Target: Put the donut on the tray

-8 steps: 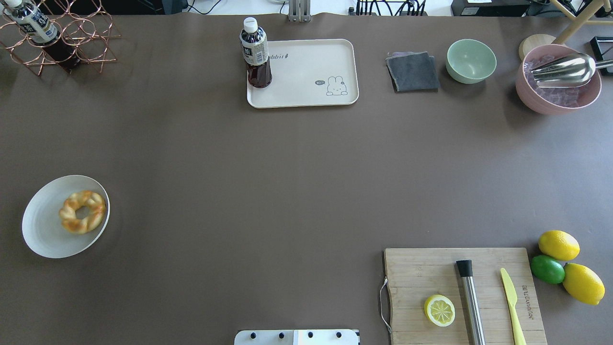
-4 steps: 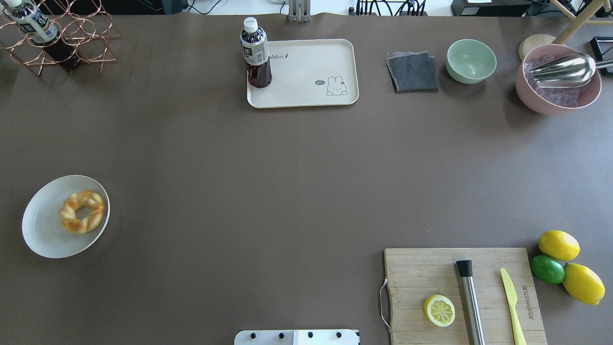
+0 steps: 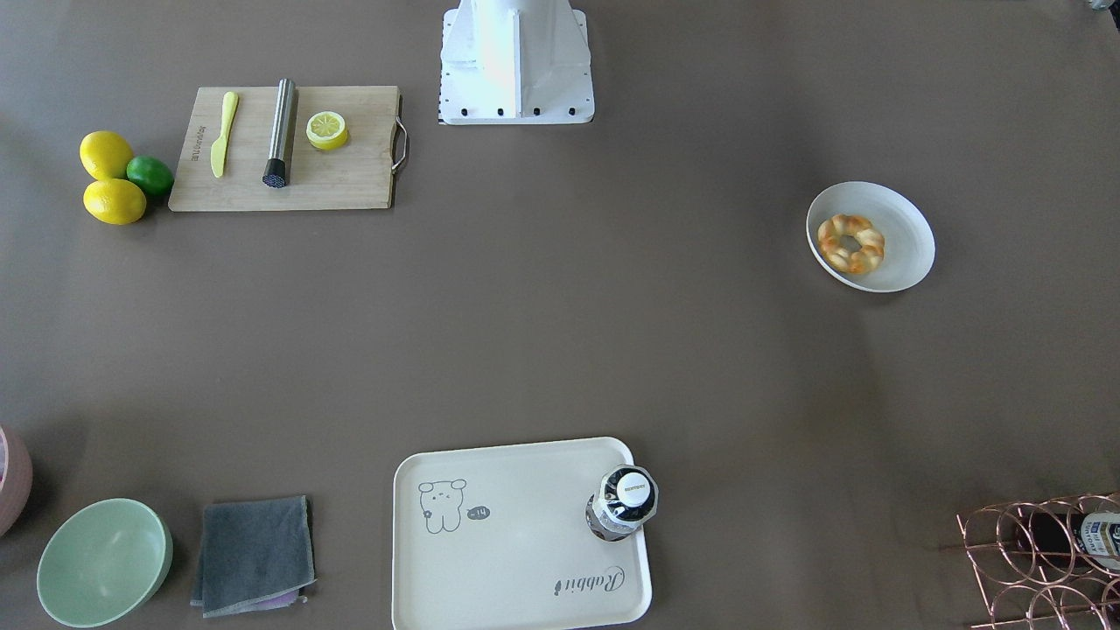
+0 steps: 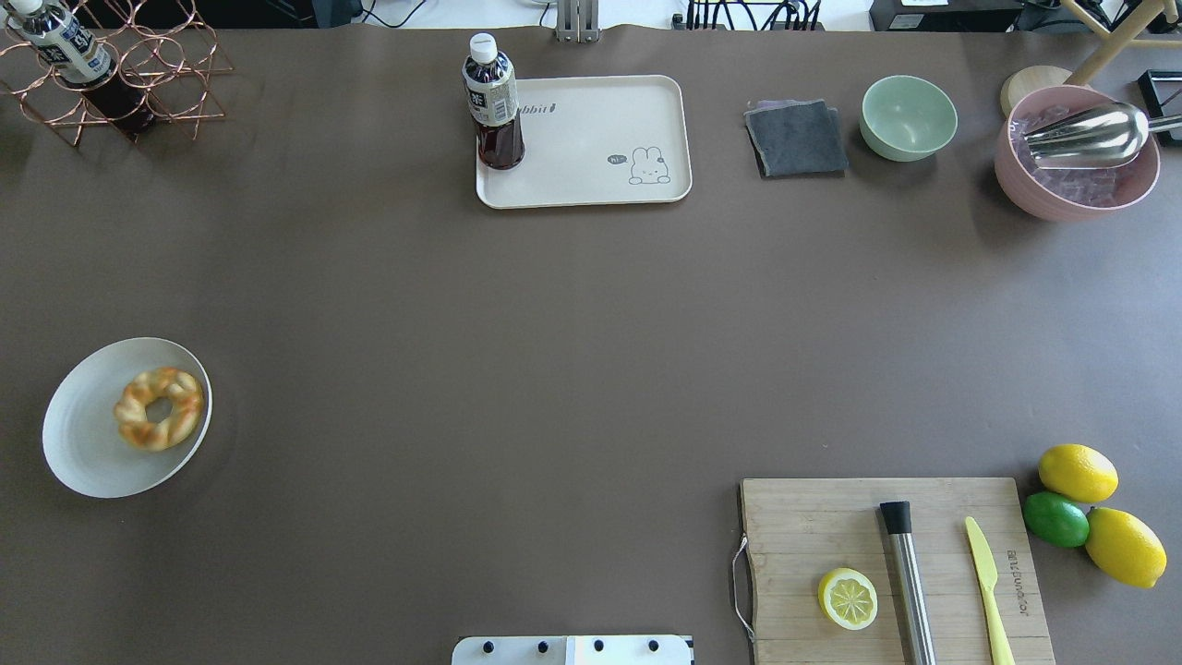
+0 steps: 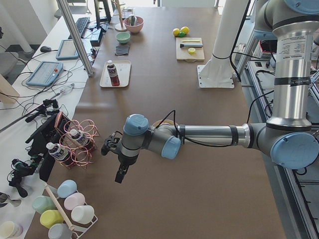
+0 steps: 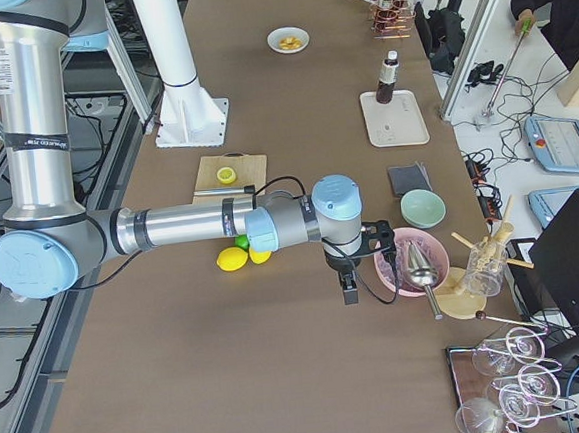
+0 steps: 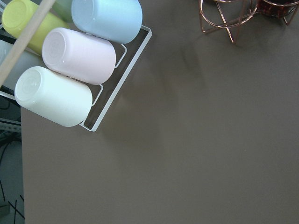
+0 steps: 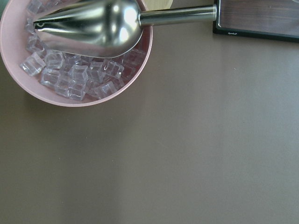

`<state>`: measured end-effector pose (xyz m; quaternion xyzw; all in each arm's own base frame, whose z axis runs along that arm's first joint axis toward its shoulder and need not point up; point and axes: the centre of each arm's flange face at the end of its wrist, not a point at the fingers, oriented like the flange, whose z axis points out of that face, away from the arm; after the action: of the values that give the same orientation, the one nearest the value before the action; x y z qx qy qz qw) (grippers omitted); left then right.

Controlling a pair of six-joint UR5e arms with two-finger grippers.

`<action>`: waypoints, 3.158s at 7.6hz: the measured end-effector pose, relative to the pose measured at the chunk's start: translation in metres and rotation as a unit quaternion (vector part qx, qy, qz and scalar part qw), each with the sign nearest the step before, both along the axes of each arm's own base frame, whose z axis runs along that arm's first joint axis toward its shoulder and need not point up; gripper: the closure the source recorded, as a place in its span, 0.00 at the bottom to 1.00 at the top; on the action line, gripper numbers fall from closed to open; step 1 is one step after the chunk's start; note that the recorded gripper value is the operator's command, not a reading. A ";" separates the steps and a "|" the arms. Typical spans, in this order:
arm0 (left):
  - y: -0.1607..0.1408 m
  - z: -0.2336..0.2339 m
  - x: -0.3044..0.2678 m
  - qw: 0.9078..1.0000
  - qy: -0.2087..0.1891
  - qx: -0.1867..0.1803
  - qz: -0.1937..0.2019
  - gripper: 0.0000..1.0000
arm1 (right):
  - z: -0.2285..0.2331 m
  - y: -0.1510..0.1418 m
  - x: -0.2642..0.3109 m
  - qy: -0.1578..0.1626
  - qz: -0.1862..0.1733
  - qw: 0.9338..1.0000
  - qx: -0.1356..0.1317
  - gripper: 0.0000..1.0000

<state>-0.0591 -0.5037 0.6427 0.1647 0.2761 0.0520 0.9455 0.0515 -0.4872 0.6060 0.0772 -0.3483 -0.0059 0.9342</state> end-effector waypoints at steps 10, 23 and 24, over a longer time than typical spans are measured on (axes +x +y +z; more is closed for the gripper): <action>0.029 0.005 0.018 0.992 0.121 -0.046 0.015 0.02 | 0.018 0.029 -0.002 -0.020 -0.006 1.000 0.017 0.00; 0.088 -0.003 0.235 0.969 0.227 -0.093 0.016 0.19 | 0.020 0.031 -0.008 -0.029 -0.004 1.000 0.005 0.00; 0.094 0.007 0.238 0.968 0.232 -0.088 0.021 0.28 | 0.020 0.030 -0.008 -0.029 -0.004 1.000 0.005 0.00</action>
<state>0.1793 -0.4098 0.6501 0.0829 0.4950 0.0076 0.8649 0.0435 -0.4568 0.6259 0.0804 -0.3755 -0.0091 0.9233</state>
